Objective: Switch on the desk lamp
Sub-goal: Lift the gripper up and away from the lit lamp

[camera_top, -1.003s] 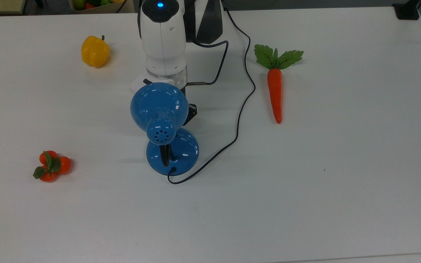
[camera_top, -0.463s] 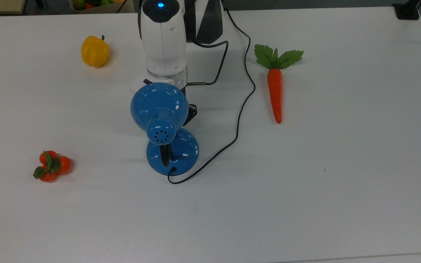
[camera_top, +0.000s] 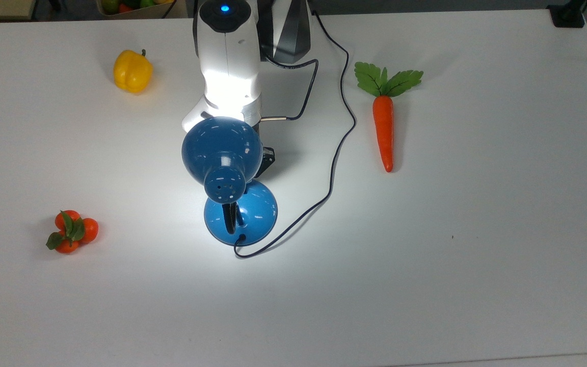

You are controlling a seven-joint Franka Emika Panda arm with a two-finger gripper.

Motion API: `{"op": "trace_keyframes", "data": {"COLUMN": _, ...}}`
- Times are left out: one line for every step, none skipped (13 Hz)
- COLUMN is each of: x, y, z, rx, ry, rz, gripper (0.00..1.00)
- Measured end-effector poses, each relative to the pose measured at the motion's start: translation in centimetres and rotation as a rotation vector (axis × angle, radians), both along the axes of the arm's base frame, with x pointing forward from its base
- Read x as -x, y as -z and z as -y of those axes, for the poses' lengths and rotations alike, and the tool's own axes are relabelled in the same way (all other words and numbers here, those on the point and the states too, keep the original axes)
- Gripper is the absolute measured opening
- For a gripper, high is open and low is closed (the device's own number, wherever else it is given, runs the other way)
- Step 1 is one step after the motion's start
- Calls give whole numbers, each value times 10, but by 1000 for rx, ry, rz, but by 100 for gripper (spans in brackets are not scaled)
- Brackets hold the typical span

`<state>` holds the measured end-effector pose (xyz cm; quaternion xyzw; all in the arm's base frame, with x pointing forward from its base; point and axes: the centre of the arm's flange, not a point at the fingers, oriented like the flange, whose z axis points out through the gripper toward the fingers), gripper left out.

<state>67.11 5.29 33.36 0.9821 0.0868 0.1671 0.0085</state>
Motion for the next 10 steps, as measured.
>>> {"op": "trace_keyframes", "data": {"x": 0, "y": 0, "z": 0, "rx": 2, "ry": -2, "rz": 0, "gripper": 1}}
{"op": "trace_keyframes", "data": {"x": 0, "y": 0, "z": 0, "rx": 2, "ry": -2, "rz": 0, "gripper": 1}}
{"op": "trace_keyframes", "data": {"x": 0, "y": 0, "z": 0, "rx": 2, "ry": -2, "rz": 1, "gripper": 1}}
{"op": "trace_keyframes", "data": {"x": 0, "y": 0, "z": 0, "rx": 2, "ry": -2, "rz": 1, "gripper": 1}}
{"op": "trace_keyframes", "data": {"x": 0, "y": -2, "z": 0, "rx": 3, "ry": -2, "rz": 4, "gripper": 1}}
{"op": "trace_keyframes", "data": {"x": 2, "y": -3, "z": 0, "rx": 6, "ry": -2, "rz": -20, "gripper": 1}}
{"op": "trace_keyframes", "data": {"x": 6, "y": -6, "z": 1, "rx": 14, "ry": 0, "rz": -69, "gripper": 1}}
{"op": "trace_keyframes", "data": {"x": 13, "y": -18, "z": 2, "rx": 24, "ry": 4, "rz": -135, "gripper": 1}}
{"op": "trace_keyframes", "data": {"x": 22, "y": -33, "z": 4, "rx": 35, "ry": 8, "rz": -196, "gripper": 1}}
{"op": "trace_keyframes", "data": {"x": 30, "y": -46, "z": 5, "rx": 43, "ry": 11, "rz": -236, "gripper": 1}}
